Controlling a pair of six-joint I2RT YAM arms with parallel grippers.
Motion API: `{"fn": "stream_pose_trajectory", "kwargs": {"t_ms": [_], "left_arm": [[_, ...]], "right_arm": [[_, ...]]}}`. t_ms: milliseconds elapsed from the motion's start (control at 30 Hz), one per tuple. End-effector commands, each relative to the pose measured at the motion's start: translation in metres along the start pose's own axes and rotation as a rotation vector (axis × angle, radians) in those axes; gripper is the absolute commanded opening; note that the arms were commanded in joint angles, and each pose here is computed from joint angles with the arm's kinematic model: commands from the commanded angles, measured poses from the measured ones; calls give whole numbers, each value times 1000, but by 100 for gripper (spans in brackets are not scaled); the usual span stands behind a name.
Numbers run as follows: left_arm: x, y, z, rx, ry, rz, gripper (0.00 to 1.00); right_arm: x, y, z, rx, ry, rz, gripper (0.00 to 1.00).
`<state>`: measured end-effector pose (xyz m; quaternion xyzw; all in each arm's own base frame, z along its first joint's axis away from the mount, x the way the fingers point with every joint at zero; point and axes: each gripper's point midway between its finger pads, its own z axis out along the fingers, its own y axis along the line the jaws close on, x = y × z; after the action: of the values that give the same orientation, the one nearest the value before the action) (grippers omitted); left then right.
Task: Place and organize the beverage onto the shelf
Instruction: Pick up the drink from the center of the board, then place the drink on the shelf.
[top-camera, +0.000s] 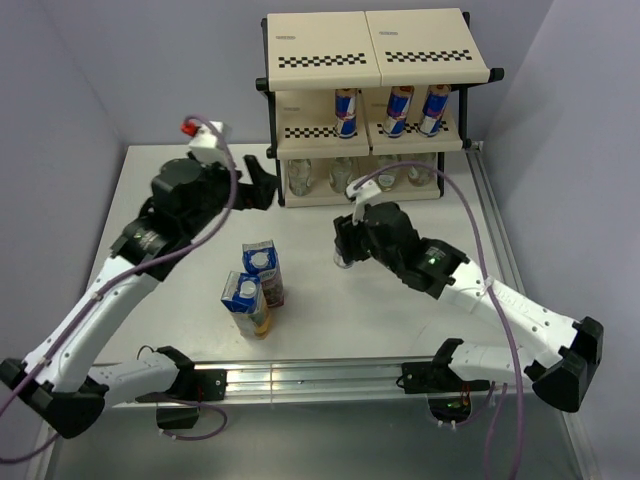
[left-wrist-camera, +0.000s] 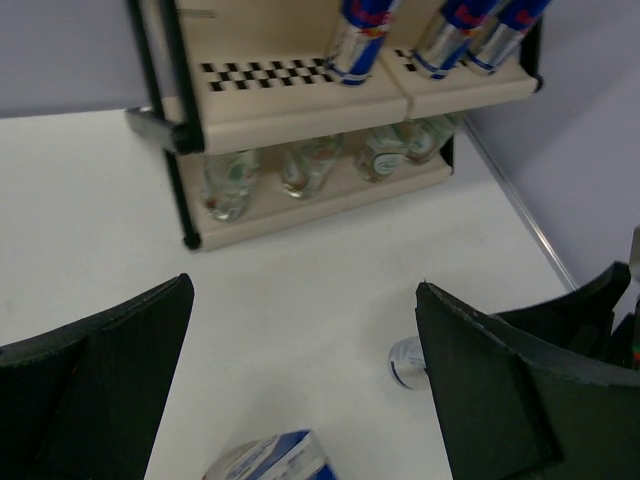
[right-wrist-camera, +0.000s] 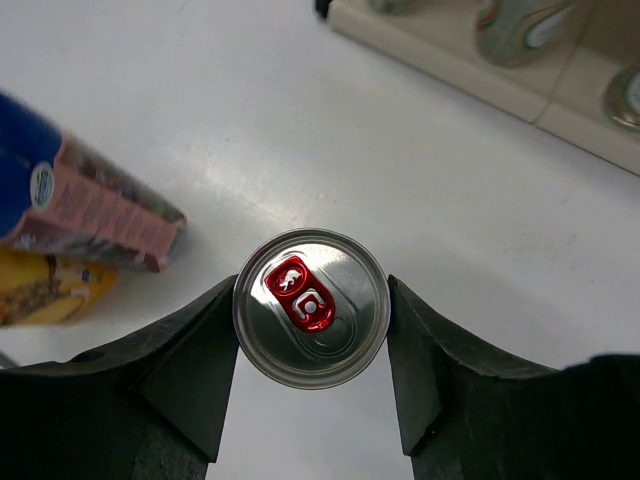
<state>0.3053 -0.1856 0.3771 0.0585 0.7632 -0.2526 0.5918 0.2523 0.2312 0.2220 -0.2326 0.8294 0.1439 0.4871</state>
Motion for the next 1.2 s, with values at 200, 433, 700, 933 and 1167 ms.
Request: {"fn": "stream_pose_trajectory", "kwargs": {"t_ms": [200, 433, 700, 933, 1167], "left_arm": [[10, -109, 13, 288, -239, 99, 100], [58, -156, 7, 503, -298, 232, 99], [87, -191, 27, 600, -259, 309, 100], [102, -215, 42, 672, -221, 341, 99], [98, -219, 61, 627, -258, 310, 99]], "right_arm": [[-54, -70, -56, 234, -35, 219, 0], [-77, -85, -86, 277, -18, 237, 0], [-108, -74, -96, 210, -20, 227, 0], [-132, -70, -100, 192, -34, 222, 0], [-142, -66, -99, 174, -21, 217, 0]]}}
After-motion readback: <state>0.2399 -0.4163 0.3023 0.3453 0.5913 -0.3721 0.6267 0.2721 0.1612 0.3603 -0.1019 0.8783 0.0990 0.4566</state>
